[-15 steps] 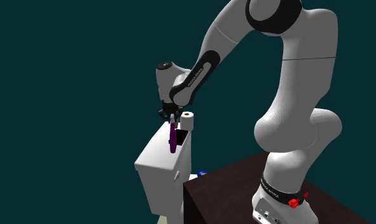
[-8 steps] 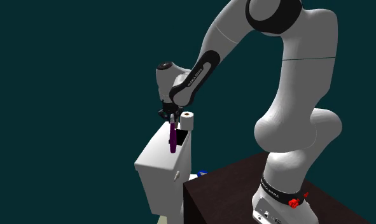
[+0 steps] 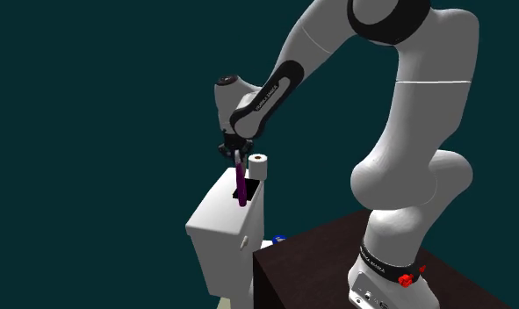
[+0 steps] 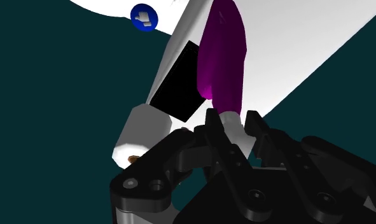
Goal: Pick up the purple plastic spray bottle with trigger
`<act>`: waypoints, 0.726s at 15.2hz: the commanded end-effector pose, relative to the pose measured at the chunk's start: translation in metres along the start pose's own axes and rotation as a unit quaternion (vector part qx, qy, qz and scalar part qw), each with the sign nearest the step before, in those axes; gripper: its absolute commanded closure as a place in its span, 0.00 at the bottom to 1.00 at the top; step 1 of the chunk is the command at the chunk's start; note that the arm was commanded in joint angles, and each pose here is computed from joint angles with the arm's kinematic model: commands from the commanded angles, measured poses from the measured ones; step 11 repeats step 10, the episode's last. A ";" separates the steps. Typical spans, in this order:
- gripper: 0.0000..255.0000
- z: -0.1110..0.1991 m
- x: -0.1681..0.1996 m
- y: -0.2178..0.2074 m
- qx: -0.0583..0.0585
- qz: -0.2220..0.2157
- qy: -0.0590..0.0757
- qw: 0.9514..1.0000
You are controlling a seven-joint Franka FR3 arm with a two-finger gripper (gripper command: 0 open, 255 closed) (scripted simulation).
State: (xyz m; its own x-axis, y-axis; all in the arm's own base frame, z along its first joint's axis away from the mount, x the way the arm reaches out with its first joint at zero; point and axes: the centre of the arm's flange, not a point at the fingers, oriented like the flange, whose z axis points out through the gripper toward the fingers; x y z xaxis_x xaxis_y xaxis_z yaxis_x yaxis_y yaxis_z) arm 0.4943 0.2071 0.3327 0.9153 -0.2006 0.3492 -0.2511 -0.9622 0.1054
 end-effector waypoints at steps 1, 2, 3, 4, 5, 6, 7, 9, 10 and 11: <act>1.00 -0.011 0.004 0.001 0.000 0.000 0.000 1.000; 1.00 -0.016 0.006 0.002 0.000 0.000 0.000 1.000; 1.00 -0.020 0.008 0.002 0.000 0.000 0.000 1.000; 1.00 -0.025 0.010 0.003 0.000 0.000 0.000 1.000; 1.00 -0.030 0.012 0.003 0.000 0.000 0.000 1.000; 1.00 -0.035 0.014 0.004 0.000 0.000 0.000 1.000; 1.00 -0.040 0.015 0.004 0.000 0.000 0.000 1.000; 1.00 -0.046 0.017 0.005 0.000 0.000 0.000 1.000; 1.00 -0.046 0.017 0.005 0.000 0.000 0.000 1.000; 1.00 -0.046 0.017 0.005 0.000 0.000 0.000 1.000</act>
